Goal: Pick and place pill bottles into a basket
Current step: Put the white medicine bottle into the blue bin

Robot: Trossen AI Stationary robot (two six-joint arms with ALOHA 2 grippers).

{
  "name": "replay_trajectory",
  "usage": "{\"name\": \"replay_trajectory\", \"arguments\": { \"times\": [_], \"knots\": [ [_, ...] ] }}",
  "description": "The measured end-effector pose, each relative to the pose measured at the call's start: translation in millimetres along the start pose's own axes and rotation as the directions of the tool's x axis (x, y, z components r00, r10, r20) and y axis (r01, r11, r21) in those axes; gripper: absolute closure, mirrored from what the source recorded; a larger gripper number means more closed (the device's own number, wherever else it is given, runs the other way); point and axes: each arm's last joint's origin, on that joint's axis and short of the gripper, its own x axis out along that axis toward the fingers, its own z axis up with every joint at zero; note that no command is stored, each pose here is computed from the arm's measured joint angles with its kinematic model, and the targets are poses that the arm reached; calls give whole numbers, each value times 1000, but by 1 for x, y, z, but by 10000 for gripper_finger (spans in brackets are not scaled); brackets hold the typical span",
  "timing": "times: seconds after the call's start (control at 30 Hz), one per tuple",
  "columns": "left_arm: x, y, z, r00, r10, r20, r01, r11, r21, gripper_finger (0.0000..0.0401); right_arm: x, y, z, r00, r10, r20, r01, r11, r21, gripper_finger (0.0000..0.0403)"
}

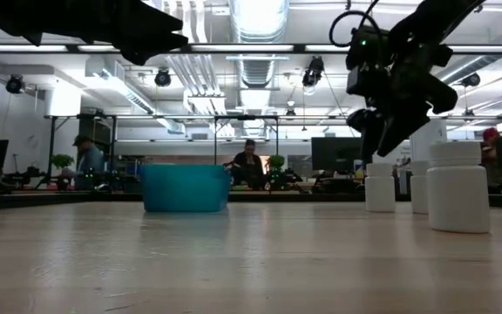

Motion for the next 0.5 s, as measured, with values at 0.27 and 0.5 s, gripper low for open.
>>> {"name": "replay_trajectory", "arguments": {
  "times": [0.27, 0.5],
  "knots": [
    [1, 0, 0, 1000, 0, 0, 0, 1000, 0, 163, 28, -8, -5, 995, 28, -92, -28, 1000, 5, 183],
    [2, 0, -2, 1000, -1, -12, 1, 1000, 1, 163, 45, -11, -6, 992, 36, -120, -37, 999, -4, 183]
  ]
}}
